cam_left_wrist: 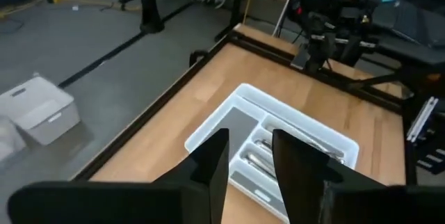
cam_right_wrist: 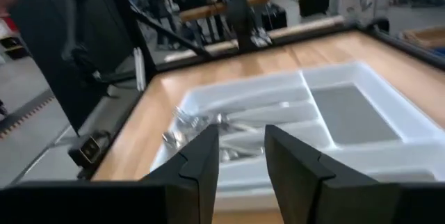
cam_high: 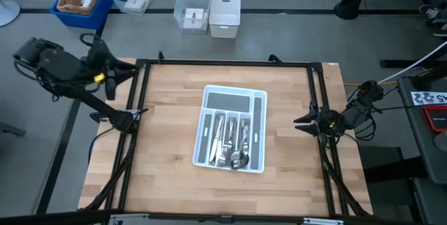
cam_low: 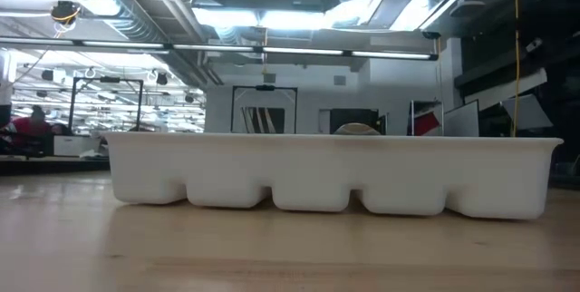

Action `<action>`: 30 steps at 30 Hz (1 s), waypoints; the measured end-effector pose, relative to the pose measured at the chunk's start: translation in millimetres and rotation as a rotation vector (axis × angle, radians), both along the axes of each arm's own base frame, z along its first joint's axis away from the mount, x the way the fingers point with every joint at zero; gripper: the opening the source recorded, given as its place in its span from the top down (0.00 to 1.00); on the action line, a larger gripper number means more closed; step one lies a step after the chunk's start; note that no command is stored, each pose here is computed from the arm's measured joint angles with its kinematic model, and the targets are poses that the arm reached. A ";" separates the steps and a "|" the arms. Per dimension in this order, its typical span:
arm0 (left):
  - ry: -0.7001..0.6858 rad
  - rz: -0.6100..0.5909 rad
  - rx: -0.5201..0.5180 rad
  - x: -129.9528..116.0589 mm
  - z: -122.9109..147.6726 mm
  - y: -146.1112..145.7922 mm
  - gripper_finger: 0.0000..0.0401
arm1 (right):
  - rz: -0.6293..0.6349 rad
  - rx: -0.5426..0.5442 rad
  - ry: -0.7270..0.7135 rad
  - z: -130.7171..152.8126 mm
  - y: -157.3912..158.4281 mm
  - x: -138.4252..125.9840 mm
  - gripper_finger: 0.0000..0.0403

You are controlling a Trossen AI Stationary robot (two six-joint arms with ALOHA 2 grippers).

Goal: Sort silverware
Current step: Return to Home Position

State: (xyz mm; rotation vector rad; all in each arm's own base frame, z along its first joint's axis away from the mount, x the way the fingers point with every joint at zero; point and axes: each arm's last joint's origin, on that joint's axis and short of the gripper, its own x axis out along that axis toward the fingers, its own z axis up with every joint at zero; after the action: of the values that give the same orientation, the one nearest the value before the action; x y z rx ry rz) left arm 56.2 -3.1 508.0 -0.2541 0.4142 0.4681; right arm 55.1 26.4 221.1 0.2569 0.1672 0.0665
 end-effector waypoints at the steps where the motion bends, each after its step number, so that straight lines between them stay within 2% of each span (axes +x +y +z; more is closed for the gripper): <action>1: -0.008 -0.009 0.008 -4.7 -0.3 2.0 0.75 | 0.004 -0.007 -0.022 2.3 0.3 0.3 0.70; 6: -0.086 -0.024 -0.005 -18.5 -14.2 7.8 0.75 | 0.039 -0.040 -0.108 11.7 1.7 1.0 0.70; 11: -0.158 -0.084 0.030 2.6 -58.4 -2.0 0.75 | 0.043 -0.079 -0.158 12.7 3.6 3.1 0.70; 14: -0.210 -0.193 0.067 24.2 -95.2 -13.5 0.75 | 0.043 -0.083 -0.175 4.8 7.4 7.3 0.70; 16: -0.254 -0.308 0.093 36.8 -119.0 -21.6 0.75 | 0.041 -0.068 -0.193 -1.3 10.2 10.4 0.70; 19: -0.326 -0.444 0.100 47.9 -151.4 -29.6 0.75 | 0.037 -0.044 -0.221 -13.1 14.7 15.5 0.70; 24: -0.482 -0.501 0.072 47.9 -188.3 -28.7 0.75 | 0.060 0.012 -0.290 -29.4 20.8 21.1 0.70; 30: -0.602 -0.505 0.112 36.5 -224.5 -19.1 0.75 | 0.051 0.042 -0.334 -34.8 22.0 22.7 0.70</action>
State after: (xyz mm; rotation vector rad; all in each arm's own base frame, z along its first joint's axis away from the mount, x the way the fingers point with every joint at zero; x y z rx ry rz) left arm 92.7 -22.2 283.5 -0.1621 -0.1428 -0.0916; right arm 77.8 48.4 186.3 0.2797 -0.1595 0.1626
